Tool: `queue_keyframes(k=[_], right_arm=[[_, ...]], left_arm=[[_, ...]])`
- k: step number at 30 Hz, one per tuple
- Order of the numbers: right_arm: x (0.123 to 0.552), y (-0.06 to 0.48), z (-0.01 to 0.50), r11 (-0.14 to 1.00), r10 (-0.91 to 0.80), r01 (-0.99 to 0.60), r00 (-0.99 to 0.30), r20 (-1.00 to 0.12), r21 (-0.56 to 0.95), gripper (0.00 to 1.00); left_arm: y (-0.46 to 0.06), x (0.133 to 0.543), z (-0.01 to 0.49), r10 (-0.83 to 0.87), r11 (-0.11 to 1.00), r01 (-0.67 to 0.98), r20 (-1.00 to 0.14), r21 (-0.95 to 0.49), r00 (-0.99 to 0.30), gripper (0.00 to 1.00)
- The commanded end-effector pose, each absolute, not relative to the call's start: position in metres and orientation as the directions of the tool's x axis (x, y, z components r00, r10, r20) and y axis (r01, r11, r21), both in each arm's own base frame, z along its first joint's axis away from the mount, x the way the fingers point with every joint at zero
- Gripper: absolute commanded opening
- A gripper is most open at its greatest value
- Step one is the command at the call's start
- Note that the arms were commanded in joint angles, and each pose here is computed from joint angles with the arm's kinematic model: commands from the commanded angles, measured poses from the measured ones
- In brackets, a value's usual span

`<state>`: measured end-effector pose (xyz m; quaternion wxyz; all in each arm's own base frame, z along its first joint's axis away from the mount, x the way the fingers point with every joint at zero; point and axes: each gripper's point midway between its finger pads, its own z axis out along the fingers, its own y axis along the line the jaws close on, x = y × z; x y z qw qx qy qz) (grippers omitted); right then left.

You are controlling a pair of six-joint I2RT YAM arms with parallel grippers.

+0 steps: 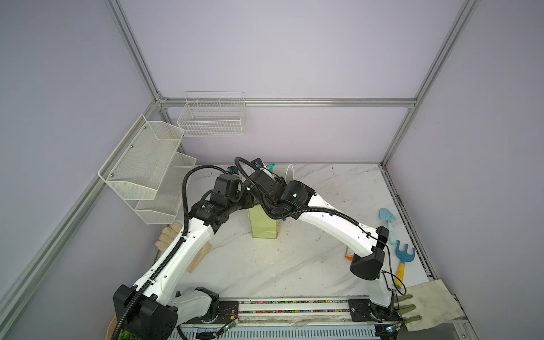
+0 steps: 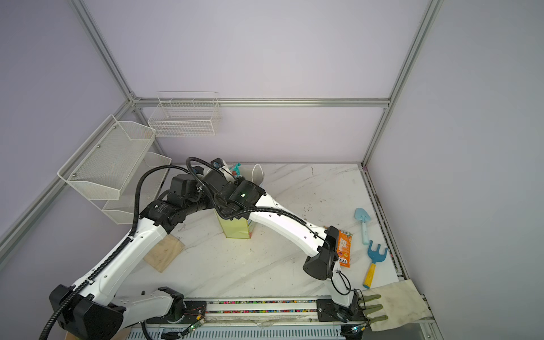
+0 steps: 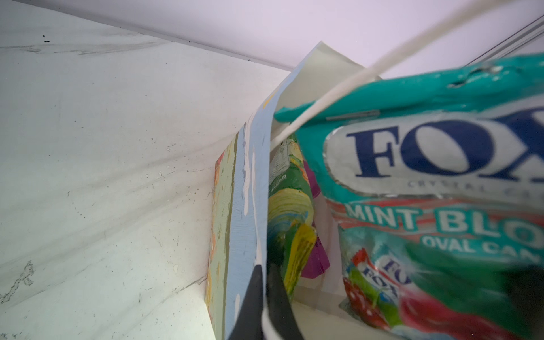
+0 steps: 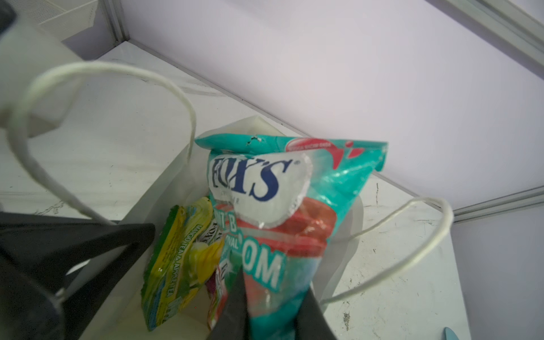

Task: Place the snacks into the paper bag
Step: Place the snack in the paper bag.

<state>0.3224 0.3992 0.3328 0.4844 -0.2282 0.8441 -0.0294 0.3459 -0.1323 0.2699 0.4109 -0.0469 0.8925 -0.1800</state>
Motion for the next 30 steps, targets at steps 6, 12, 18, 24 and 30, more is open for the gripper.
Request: queue_keyframes(k=[6,12,18,24,30], right_arm=[[0.31,0.402,0.358,0.907,-0.307,-0.401,-0.423,-0.852,-0.128,0.31],[0.308,0.399,0.363,0.909,-0.265,-0.41,-0.435,-0.861,-0.072,0.4],[0.303,0.406,0.365,0.873,-0.225,-0.486,-0.452,-0.863,0.027,0.4],[0.316,0.385,0.365,0.912,-0.177,-0.41,-0.459,-0.871,0.03,0.44],[0.317,0.374,0.37,0.918,-0.142,-0.392,-0.457,-0.878,0.055,0.47]], left_arm=[[-0.126,0.348,0.295,-0.257,0.926,0.084,-0.78,-0.367,-0.571,0.0],[-0.125,0.347,0.294,-0.255,0.928,0.083,-0.78,-0.364,-0.571,0.0],[-0.124,0.347,0.292,-0.255,0.928,0.081,-0.78,-0.364,-0.572,0.0],[-0.123,0.347,0.292,-0.253,0.93,0.079,-0.783,-0.358,-0.569,0.0],[-0.123,0.348,0.29,-0.253,0.931,0.077,-0.781,-0.358,-0.571,0.0]])
